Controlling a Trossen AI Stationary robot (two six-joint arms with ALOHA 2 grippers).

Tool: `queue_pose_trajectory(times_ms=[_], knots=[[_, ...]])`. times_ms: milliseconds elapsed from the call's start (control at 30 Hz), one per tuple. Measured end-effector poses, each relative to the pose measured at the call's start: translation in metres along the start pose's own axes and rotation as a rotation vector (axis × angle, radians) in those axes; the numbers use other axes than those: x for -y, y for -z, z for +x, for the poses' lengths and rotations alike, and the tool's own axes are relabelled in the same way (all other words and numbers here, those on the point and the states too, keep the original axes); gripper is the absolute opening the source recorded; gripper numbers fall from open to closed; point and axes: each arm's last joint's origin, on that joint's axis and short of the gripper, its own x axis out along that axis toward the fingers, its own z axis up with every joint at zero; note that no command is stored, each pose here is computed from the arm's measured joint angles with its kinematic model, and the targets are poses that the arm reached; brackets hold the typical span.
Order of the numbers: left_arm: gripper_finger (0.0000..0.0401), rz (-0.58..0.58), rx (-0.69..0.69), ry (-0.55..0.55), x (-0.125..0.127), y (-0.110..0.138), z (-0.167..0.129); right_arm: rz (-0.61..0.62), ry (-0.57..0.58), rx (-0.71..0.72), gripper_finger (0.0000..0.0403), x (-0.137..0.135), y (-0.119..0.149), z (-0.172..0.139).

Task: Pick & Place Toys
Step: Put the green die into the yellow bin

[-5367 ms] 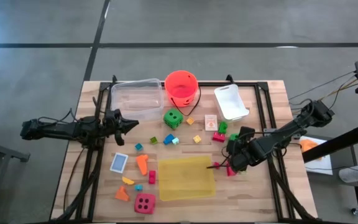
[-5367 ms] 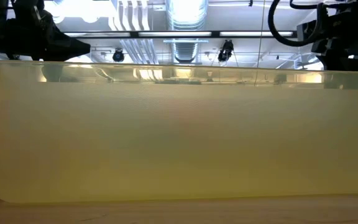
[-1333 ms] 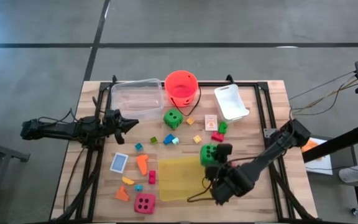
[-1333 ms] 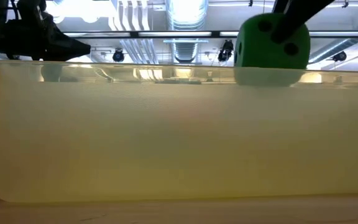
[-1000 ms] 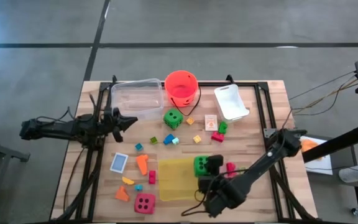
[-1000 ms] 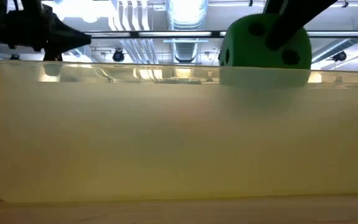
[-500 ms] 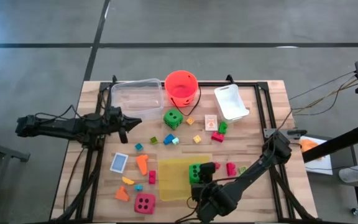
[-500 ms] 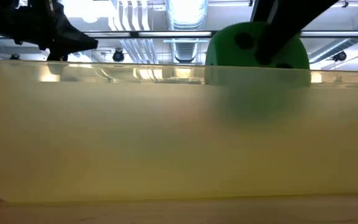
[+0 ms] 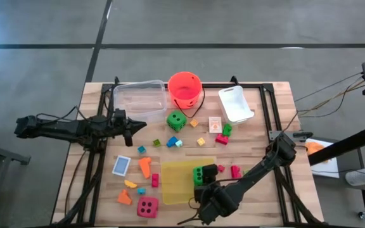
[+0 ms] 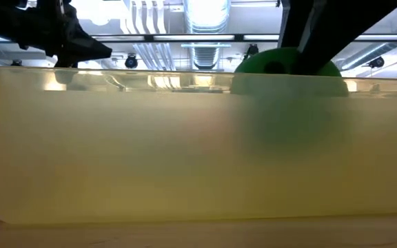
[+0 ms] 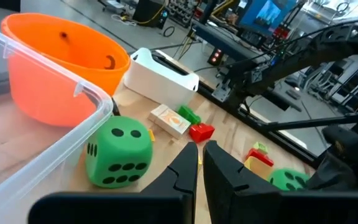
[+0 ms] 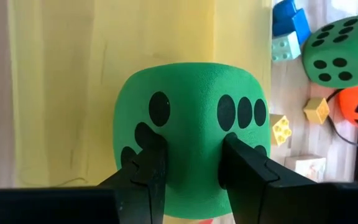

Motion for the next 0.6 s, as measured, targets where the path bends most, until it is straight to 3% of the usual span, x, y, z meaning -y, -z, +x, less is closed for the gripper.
queue_pose_trajectory(times_ms=[233, 600], knots=[[0.0022, 0.000, 0.028, -0.047, -0.001, -0.001, 0.000, 0.032, 0.026, 0.024, 0.0110, -0.005, 0.005, 0.018], [0.0022, 0.006, 0.022, -0.053, -0.002, 0.000, 0.000, 0.073, 0.063, 0.042, 0.0104, -0.009, 0.009, 0.018]])
